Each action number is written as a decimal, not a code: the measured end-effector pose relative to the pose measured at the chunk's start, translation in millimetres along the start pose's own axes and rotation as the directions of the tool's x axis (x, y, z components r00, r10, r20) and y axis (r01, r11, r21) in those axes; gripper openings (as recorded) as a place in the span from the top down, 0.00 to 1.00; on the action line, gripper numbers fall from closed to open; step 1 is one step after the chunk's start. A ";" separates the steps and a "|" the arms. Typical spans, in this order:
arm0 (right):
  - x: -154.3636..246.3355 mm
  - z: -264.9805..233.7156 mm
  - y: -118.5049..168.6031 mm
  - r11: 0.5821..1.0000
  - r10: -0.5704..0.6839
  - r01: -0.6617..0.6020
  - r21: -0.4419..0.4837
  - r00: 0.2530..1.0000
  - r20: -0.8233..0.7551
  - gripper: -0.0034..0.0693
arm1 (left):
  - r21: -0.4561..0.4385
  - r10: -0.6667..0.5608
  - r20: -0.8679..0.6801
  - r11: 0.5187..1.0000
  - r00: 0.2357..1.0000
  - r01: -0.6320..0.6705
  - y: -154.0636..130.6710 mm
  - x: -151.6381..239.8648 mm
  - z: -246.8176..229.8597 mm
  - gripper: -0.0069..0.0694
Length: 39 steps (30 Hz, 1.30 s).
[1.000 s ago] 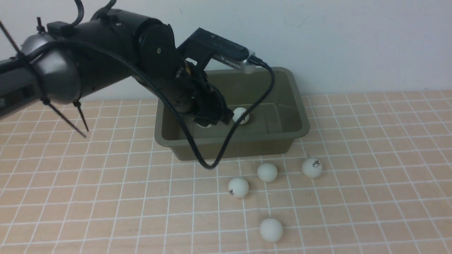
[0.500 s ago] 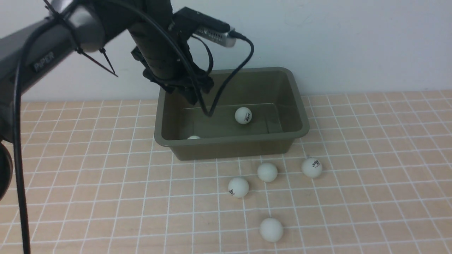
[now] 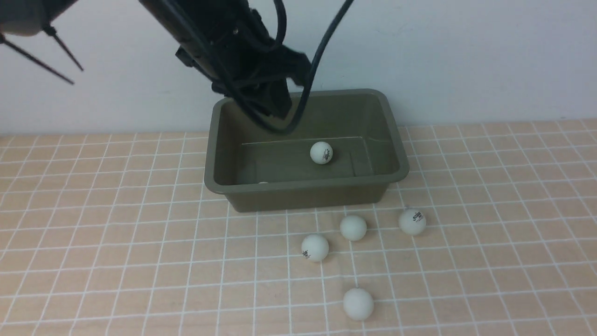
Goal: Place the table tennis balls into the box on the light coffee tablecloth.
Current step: 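Drop the ball into the bin, then reach for and grasp a ping pong ball on the table beside the basket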
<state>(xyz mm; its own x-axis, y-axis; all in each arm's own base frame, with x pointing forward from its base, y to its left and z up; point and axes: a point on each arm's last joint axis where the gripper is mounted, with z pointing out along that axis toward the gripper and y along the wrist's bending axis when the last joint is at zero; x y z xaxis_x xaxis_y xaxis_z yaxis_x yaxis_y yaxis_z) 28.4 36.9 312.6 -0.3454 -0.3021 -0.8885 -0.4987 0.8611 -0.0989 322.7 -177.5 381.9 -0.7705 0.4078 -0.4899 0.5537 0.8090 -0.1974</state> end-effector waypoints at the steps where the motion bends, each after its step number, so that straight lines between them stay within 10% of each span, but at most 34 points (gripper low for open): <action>1: 0.0 0.0 0.0 1.000 0.000 0.000 0.000 1.000 0.000 0.97 | -0.003 0.008 -0.030 1.000 1.000 -0.008 -2.7 9.8 2.2 0.82; 14: -7.2 11.6 -0.7 0.995 0.048 -0.049 -0.083 0.999 -0.011 0.97 | 0.084 0.159 -0.266 0.986 0.951 -0.142 -28.0 125.4 30.1 0.84; 23: -15.4 35.7 1.1 0.954 0.017 -0.040 -0.298 0.997 -0.080 0.97 | 0.058 0.225 -0.141 0.974 0.964 -0.218 -34.2 120.4 41.8 0.84; 39: -17.8 74.5 -23.6 0.963 -0.006 -0.038 -0.266 0.987 -0.163 0.97 | 0.005 0.305 0.030 0.952 0.952 -0.306 -30.6 96.6 60.8 0.83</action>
<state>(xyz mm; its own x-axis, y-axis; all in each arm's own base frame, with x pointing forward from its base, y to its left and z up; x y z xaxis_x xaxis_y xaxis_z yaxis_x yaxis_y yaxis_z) 105.5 52.4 297.3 -0.4672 -0.3696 -0.8032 -0.6785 0.7324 0.0577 250.5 -188.6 289.0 -0.5548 0.6224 -0.5520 0.7641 0.6437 -0.0422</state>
